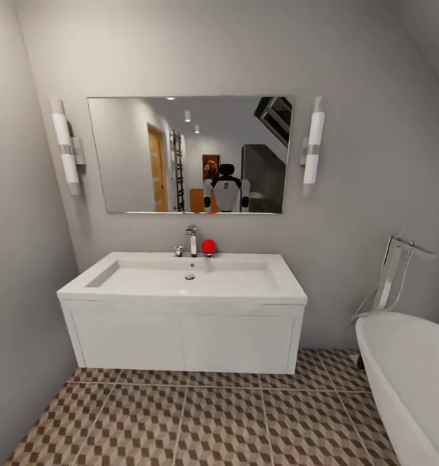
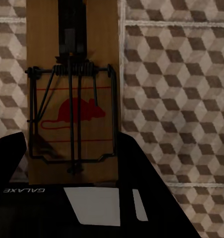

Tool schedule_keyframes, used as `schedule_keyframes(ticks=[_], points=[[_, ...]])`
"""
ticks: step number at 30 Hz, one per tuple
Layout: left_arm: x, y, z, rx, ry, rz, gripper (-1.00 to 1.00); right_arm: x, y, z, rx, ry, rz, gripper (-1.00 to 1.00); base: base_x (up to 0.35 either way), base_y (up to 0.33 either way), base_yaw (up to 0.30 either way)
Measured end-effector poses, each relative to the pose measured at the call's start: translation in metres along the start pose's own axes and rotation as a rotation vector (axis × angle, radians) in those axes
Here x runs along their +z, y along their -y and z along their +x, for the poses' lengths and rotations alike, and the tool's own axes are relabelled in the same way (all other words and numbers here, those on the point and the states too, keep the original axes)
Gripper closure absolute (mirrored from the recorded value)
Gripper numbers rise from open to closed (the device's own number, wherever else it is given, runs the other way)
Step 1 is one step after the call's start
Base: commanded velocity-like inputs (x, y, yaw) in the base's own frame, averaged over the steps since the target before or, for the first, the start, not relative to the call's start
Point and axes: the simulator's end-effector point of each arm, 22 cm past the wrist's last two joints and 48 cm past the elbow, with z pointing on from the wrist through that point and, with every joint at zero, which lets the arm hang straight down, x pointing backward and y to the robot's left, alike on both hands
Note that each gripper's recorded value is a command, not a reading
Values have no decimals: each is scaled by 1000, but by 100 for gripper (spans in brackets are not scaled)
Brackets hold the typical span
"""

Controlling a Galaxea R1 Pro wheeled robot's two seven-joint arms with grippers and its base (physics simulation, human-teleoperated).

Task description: Take the four mousetraps from the cabinet in the bathroom and place them on the bathroom floor. Make sure all four end up on the same floor surface, and ensure that at least two of them are either under or directly next to the same bathroom sink.

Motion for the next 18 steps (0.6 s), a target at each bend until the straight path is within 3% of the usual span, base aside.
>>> schedule_keyframes(ticks=[18], points=[[-1, 4, 0, 5, 2, 6, 100, 0, 4, 0, 3, 1, 6, 100, 3, 0, 14]])
